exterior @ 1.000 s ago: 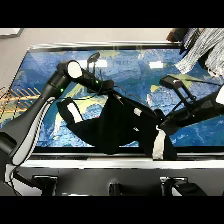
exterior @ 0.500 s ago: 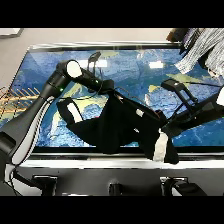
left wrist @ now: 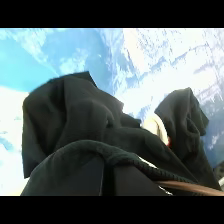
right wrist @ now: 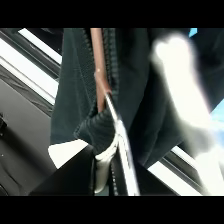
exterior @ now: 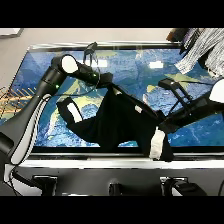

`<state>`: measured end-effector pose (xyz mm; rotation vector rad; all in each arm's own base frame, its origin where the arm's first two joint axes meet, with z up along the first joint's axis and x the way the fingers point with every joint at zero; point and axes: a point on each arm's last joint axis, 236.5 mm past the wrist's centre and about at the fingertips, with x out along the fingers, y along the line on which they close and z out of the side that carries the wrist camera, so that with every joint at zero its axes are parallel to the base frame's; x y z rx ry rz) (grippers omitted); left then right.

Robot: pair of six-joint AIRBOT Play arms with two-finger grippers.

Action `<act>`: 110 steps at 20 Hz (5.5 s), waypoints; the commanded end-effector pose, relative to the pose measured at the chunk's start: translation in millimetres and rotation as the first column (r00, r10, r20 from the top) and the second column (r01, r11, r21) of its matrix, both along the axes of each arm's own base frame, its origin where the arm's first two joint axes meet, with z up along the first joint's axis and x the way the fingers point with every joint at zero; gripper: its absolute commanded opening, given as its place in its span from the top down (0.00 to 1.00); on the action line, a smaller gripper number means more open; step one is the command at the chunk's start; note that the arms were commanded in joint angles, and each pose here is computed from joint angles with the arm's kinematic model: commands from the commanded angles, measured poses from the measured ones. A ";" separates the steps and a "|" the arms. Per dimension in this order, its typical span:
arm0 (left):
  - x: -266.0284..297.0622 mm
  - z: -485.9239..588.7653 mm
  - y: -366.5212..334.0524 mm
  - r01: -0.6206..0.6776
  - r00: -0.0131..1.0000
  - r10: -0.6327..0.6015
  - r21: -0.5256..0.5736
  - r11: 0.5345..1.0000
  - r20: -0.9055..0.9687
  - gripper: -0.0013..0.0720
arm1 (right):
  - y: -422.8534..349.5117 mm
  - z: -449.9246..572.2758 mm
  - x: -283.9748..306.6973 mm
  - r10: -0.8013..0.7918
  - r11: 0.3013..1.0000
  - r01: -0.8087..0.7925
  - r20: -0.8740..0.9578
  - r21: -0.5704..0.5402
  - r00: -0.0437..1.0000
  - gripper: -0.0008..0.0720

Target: Fold the clothes and pants, and hang the long-sleeved shirts on hangers.

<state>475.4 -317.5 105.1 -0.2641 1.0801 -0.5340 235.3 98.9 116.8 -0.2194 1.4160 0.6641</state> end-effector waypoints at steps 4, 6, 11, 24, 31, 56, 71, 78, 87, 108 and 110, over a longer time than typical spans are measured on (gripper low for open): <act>-0.7 6.5 -2.2 0.021 1.000 -0.021 -0.004 1.000 0.020 0.94 | 27.7 -20.1 8.7 0.080 0.997 -0.081 -0.030 -0.010 0.996 0.92; -0.8 7.5 -1.9 0.021 1.000 -0.021 -0.005 1.000 0.021 0.94 | 34.4 -28.9 16.1 0.078 0.995 -0.078 -0.009 -0.067 0.997 0.92; -3.4 12.6 -1.3 0.024 0.999 -0.024 -0.007 1.000 0.024 0.94 | 64.4 -46.9 28.9 0.060 0.996 -0.060 -0.003 -0.068 0.998 0.92; -124.7 32.7 -83.7 0.305 0.951 -0.305 -0.012 0.952 -0.058 0.94 | 118.7 -3.8 90.3 -0.062 0.987 0.026 0.224 0.161 0.973 0.92; -83.6 72.2 -26.5 0.212 0.976 -0.211 -0.009 0.977 0.053 0.15 | 116.1 10.4 78.2 0.050 0.988 -0.084 0.244 0.131 0.968 0.92; -99.7 -21.2 116.5 0.728 0.629 -0.768 0.257 0.636 0.117 0.06 | 122.4 16.3 93.2 0.674 0.692 -0.695 0.519 -0.195 0.526 0.91; -92.6 -68.6 99.6 0.769 0.558 -0.819 0.286 0.571 0.136 0.10 | 150.3 9.4 86.6 0.639 0.681 -0.729 0.538 -0.063 0.550 0.91; -97.3 -69.2 95.9 0.810 0.476 -0.864 0.301 0.503 0.162 0.94 | 148.5 21.8 82.1 0.633 0.682 -0.728 0.560 -0.075 0.534 0.91; -103.0 -19.4 100.2 0.768 0.458 -0.856 0.379 0.517 0.238 0.95 | 115.5 67.2 81.7 0.485 0.830 -0.548 0.616 -0.101 0.621 0.45; -111.2 10.3 90.5 0.757 0.437 -0.842 0.376 0.535 0.317 0.95 | -10.5 -25.5 142.6 0.168 0.959 -0.274 0.635 0.072 0.754 0.21; -111.2 10.3 90.5 0.757 0.437 -0.842 0.376 0.535 0.317 0.95 | 4.5 -36.2 156.0 0.147 0.939 -0.311 0.647 0.146 0.748 0.21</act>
